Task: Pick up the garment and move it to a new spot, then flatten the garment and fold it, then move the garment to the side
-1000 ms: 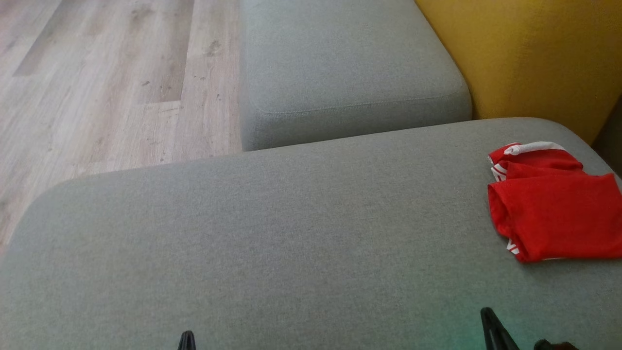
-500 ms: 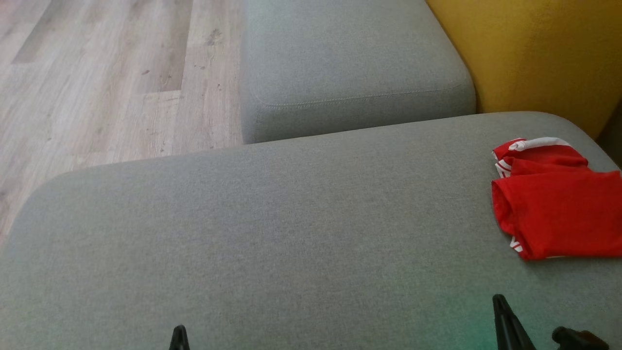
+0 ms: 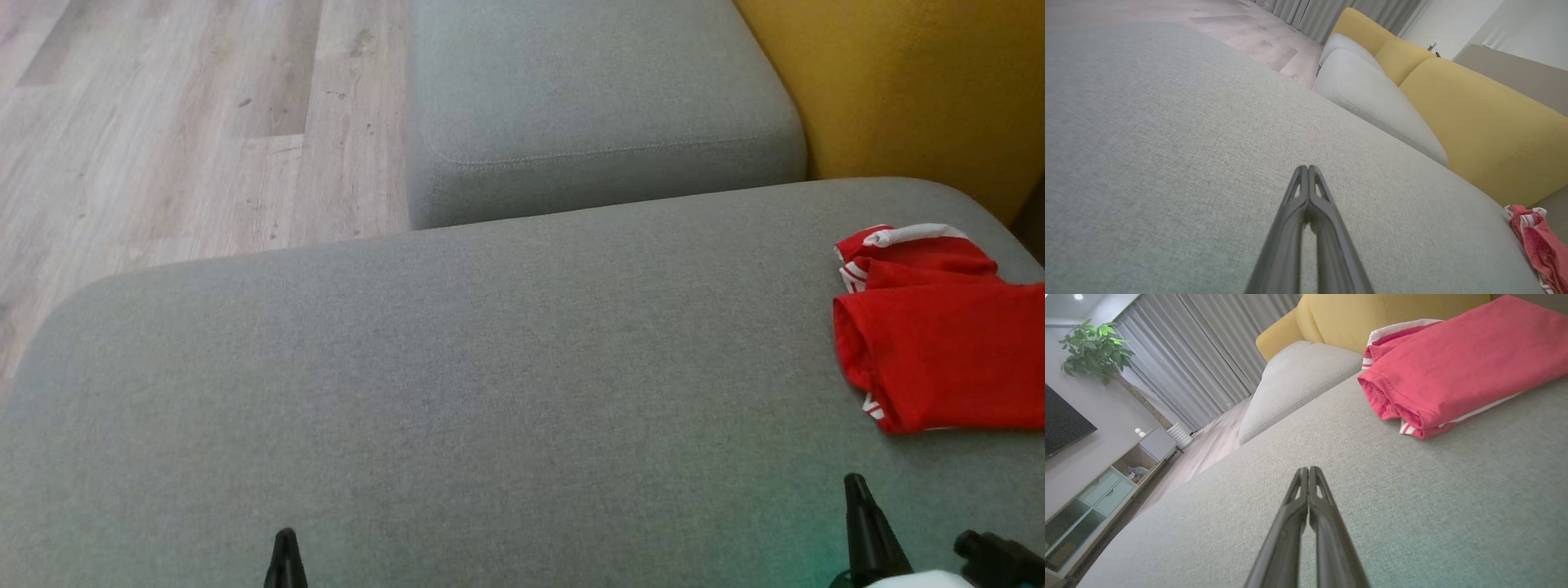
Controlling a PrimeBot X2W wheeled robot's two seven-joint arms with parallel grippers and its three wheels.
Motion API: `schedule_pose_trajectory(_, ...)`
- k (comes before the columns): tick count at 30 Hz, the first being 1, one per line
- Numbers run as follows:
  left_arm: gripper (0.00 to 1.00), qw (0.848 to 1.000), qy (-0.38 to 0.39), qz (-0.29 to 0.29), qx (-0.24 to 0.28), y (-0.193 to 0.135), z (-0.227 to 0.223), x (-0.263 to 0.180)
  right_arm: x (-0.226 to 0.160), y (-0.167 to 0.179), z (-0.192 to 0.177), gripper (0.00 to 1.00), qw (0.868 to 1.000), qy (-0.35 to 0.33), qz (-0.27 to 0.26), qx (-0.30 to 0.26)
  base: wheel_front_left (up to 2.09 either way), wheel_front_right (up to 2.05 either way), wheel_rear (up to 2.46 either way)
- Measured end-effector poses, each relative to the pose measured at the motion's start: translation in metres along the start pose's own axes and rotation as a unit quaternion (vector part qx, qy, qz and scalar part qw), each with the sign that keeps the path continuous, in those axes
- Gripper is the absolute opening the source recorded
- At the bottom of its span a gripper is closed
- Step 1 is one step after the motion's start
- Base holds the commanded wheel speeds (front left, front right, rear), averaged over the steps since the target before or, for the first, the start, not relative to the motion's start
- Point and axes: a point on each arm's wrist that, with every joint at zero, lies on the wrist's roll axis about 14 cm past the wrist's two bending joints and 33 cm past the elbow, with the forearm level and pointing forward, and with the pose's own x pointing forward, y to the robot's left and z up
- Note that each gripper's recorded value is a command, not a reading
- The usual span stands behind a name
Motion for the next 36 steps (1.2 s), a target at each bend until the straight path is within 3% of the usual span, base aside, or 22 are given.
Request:
schedule_pose_trajectory(19,0.00,0.994,0.009,0.007,-0.105,0.005,0.009,0.014,0.017,-0.003,0.010,0.00,0.994,-0.003,-0.013,0.107,0.00,0.00,0.00)
schedule_pose_trajectory(36,0.00,0.979,0.004,0.004,-0.204,0.008,0.023,0.029,0.034,-0.003,0.022,0.00,0.978,-0.011,-0.016,0.209,0.00,0.00,0.00)
